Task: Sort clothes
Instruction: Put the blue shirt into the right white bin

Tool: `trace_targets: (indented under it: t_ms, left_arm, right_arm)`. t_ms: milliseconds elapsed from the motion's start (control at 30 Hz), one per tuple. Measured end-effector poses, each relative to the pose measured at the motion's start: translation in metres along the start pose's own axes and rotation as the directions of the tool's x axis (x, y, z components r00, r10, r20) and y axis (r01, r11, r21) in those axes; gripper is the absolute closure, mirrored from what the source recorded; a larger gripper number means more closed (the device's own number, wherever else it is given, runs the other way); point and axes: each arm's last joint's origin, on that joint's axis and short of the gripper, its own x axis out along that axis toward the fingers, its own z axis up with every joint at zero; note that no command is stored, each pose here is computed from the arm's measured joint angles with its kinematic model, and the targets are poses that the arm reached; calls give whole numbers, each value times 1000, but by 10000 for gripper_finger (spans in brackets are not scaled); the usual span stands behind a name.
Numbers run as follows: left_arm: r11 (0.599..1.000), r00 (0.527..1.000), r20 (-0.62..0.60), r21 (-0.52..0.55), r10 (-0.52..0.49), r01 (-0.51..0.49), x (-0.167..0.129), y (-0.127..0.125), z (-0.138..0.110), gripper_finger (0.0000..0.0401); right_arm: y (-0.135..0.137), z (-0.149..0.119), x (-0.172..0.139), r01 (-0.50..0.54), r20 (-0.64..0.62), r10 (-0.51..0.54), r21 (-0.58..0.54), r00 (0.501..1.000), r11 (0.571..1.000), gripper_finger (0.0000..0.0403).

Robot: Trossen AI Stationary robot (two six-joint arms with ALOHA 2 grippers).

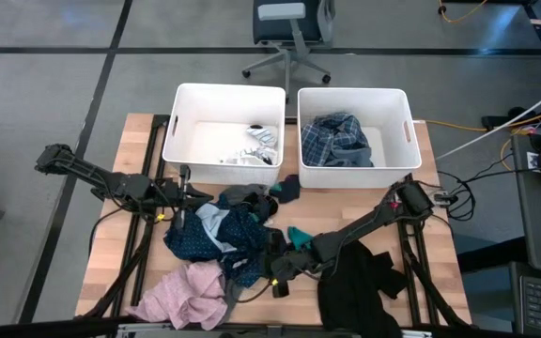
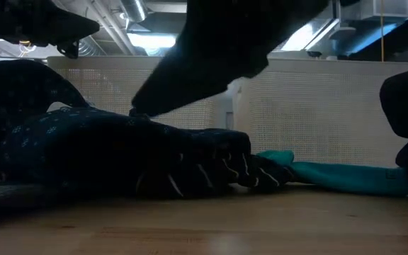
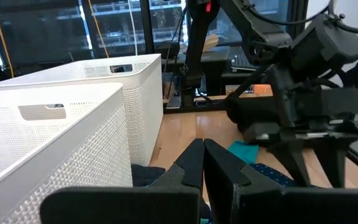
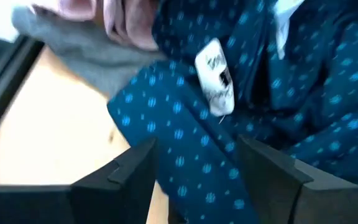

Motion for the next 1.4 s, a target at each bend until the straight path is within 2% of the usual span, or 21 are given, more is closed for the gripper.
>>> trace_targets:
  t_ms: [167,400,500,733,867,1033,1200,1400]
  left_arm:
    - [1000,1000,-1,2,2,-2,0,0,0,400]
    - [1000,1000,-1,0,2,-2,0,0,0,400]
    - [1000,1000,-1,0,2,-2,0,0,0,400]
    - [1000,1000,-1,0,2,-2,0,0,0,400]
    - [1000,1000,-1,0,2,-2,0,0,0,400]
    - [1000,1000,-1,0,2,-2,0,0,0,400]
    - [1000,1000,-1,0,2,-2,0,0,0,400]
    - [1000,1000,0,0,2,-2,0,0,0,400]
  right_arm:
    - [1,-11,11,4,-45,-5,-17,999,1000,185]
    - [-11,-17,19,57,-79,-58,-11,995,998,193]
    - [-16,-16,21,57,-76,-57,-1,996,998,231]
    - [-24,-21,22,35,-146,-35,-2,989,999,385]
    - [-23,-21,19,34,-152,-35,-5,988,999,384]
    - [-22,-2,-6,59,-104,-60,-11,993,998,399]
    - [-26,23,-48,142,-35,-143,-25,989,989,400]
    - [-38,41,-89,275,18,-275,-16,961,961,401]
